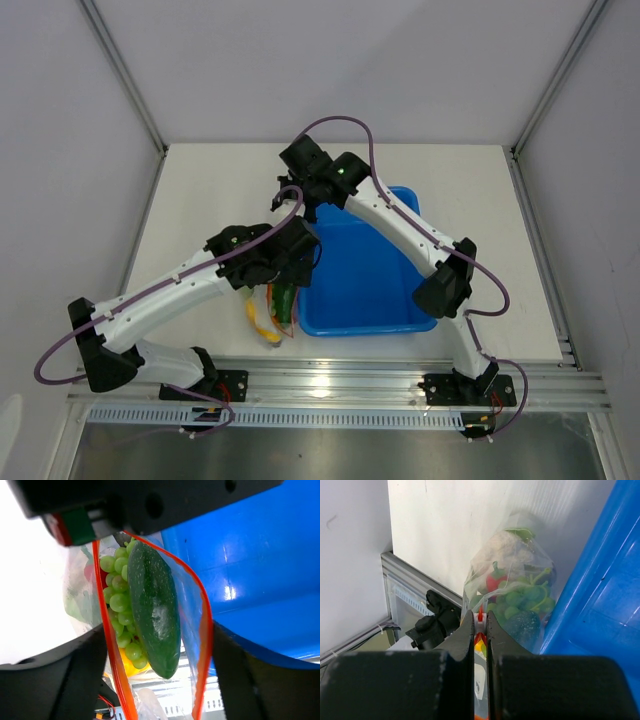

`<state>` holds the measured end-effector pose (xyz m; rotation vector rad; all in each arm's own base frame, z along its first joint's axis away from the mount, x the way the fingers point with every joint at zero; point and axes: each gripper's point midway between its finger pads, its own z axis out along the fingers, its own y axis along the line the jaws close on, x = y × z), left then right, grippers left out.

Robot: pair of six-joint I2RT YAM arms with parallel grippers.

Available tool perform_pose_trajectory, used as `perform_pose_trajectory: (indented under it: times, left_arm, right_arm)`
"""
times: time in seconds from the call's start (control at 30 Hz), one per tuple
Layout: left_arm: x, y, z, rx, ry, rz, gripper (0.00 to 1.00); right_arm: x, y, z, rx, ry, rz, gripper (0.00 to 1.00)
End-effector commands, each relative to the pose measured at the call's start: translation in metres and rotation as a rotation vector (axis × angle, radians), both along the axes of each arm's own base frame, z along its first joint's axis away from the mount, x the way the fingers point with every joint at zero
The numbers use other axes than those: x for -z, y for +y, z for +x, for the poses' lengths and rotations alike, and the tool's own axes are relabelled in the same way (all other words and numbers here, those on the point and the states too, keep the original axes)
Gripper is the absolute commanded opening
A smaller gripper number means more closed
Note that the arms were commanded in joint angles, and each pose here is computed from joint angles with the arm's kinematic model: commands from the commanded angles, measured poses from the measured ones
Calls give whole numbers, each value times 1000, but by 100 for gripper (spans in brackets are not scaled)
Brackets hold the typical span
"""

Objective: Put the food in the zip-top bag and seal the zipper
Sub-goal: Adjust the zipper food storage bag at the center of the board.

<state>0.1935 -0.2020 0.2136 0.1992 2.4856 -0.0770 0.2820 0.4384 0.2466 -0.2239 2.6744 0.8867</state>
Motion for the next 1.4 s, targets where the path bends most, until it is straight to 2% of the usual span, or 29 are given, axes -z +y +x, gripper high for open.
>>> perform_pose_trajectory:
  times: [0.0,0.03,0.13,0.4,0.47,0.5,0.73,0.8,0.83,0.93,1.03,1.17,1.3,1.33,1.37]
  left_arm:
    - [-8,-7,3,4,-28,-39,72]
    - [-7,-10,3,14,-23,-49,61]
    - [-5,-14,1,26,-12,-62,44]
    - [1,-19,-1,50,12,-65,23]
    - [1,-19,-2,52,14,-66,13]
    - [3,-18,-3,49,17,-62,1]
    - [4,-14,-5,67,23,-44,1]
    - [4,-11,-6,81,28,-37,1]
    - [7,-9,-8,106,38,-26,0]
    - [5,-4,-15,172,26,-39,0]
    - [-4,1,-23,248,-1,-87,0]
    - [-3,7,-38,373,-12,-180,1]
    - [-12,20,-45,445,-34,-230,1]
    - [-15,21,-50,468,-30,-255,0]
    - [-14,21,-56,488,-6,-269,1]
  right_arm:
    - [-13,6,-1,9,-22,33,0]
    - [-12,7,-1,8,-21,32,0]
    - [-14,7,0,11,-25,36,0]
    - [-11,7,0,11,-23,28,0]
    - [-11,7,0,11,-22,31,0]
    - [-11,7,0,9,-23,29,0]
    - [-12,7,-3,-4,-27,30,1]
    - [-11,8,-6,-24,-25,36,12]
    - [-11,7,-4,-28,-30,42,23]
    - [-21,5,-5,-83,-64,78,38]
    - [-33,3,0,-142,-121,127,46]
    - [-41,-8,9,-183,-126,201,52]
    - [-67,-5,4,-286,-196,296,67]
    - [-76,-2,0,-339,-225,338,76]
    - [-82,-2,-2,-364,-247,357,78]
